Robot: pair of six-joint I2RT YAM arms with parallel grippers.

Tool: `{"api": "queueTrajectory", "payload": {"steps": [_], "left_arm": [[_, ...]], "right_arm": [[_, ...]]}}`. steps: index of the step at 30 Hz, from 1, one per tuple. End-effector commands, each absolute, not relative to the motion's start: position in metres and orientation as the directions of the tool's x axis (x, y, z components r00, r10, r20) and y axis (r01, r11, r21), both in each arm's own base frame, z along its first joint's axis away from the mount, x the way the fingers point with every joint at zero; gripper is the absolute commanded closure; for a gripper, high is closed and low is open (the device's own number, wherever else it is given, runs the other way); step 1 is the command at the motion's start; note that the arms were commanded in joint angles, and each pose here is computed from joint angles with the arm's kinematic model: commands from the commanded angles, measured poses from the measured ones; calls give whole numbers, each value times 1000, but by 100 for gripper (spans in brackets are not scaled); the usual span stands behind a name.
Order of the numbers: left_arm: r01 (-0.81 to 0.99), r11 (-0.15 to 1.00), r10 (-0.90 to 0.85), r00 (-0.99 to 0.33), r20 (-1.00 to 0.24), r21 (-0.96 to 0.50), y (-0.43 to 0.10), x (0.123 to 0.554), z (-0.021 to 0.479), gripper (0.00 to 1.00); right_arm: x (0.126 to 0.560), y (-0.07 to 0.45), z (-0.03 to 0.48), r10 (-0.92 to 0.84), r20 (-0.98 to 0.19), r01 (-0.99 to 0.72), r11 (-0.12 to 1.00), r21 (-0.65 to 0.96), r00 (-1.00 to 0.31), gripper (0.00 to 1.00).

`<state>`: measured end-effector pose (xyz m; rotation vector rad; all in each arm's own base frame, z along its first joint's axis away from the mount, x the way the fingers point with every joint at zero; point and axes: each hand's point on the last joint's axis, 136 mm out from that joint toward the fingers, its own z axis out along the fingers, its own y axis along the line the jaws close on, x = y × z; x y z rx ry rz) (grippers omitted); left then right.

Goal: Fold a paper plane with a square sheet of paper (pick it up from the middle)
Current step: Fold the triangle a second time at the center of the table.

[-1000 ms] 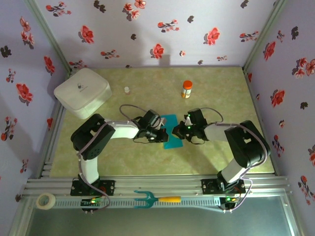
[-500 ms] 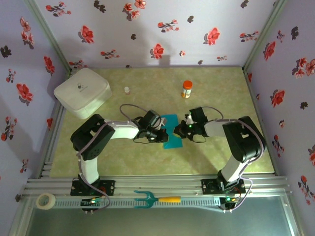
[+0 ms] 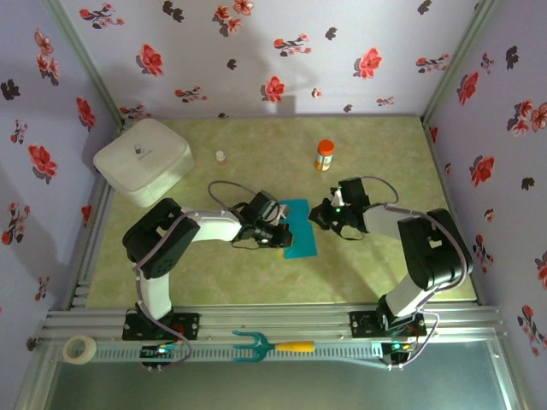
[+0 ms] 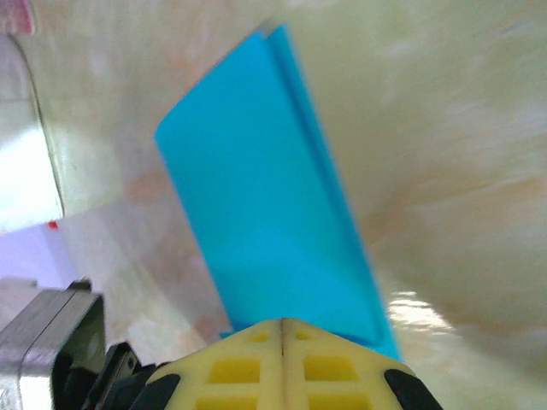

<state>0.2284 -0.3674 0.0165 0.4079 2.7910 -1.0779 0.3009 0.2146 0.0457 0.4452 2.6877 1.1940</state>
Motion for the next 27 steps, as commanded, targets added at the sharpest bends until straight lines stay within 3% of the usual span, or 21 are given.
{"api": "queueTrajectory", "payload": {"steps": [1,11,19,27], "left_arm": [[255,813,239,-966,-100,-524,-334,207,-18,100],[285,785,247,-958,-144,-550,-345,215,6,100],[331,710,248,-944,-219,-622,-372,229,57,100],[315,643,261,-947,-186,-698,-398,230,56,100]], "right_arm": [[288,227,38,295,-2,199,652,731,-956,98],[267,205,-11,311,52,279,751,599,-949,100],[265,206,-9,334,59,299,733,611,-941,100],[265,207,-10,339,62,302,725,619,-939,100]]}}
